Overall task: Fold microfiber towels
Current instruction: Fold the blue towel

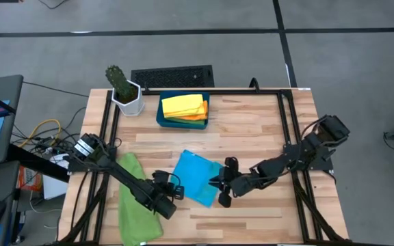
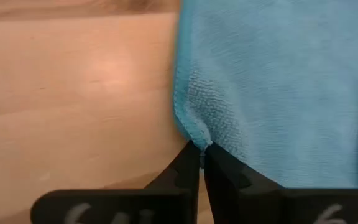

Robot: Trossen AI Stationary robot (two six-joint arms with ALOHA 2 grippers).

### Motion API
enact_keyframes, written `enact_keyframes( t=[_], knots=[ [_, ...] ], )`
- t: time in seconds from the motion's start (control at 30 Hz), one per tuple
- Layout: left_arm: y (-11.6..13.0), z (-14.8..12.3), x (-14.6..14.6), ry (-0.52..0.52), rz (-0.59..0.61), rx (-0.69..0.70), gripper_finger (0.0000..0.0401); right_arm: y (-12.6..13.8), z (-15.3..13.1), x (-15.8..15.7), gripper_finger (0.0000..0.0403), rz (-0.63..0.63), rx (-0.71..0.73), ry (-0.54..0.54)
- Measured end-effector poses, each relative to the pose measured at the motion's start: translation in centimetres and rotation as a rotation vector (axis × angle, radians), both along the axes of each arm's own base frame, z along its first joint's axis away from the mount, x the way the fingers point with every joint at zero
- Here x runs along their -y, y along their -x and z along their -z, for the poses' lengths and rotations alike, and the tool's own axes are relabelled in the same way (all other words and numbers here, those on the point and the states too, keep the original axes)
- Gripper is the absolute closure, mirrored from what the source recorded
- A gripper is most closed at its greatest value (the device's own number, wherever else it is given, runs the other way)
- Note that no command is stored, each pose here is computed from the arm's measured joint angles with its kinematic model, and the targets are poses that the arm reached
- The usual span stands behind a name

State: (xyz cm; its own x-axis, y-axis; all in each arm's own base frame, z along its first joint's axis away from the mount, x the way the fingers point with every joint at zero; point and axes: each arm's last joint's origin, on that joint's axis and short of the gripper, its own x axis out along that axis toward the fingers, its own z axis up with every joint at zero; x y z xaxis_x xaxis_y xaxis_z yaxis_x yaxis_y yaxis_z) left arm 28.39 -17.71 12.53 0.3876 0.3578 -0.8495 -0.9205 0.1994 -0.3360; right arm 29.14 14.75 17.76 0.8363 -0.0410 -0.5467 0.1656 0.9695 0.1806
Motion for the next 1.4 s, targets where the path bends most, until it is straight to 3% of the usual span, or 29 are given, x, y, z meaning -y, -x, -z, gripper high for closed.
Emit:
enact_keyframes(
  t=[0.37,0.63,0.8,1.0,1.4],
  knots=[
    [-3.0,-3.9,0.0,-0.078,0.155,-0.009,0.0399,3.8,-3.4,-1.0,0.0321,0.055,0.008,-0.016],
    [-7.0,-6.8,-0.9,-0.073,0.418,0.097,0.0400,5.6,-3.6,-2.0,0.0321,0.125,0.003,-0.059],
    [-8.4,-7.3,-1.3,-0.055,0.540,0.164,0.0401,6.0,-1.6,-2.7,0.0321,0.185,-0.074,-0.085],
    [-9.7,-6.0,-1.1,0.019,0.650,0.191,0.0401,5.3,1.6,-3.5,0.0321,0.239,-0.143,-0.078],
    [-10.6,-4.3,-0.1,0.097,0.662,0.233,0.0401,3.4,7.5,-3.1,0.0321,0.263,-0.285,-0.029]
  ],
)
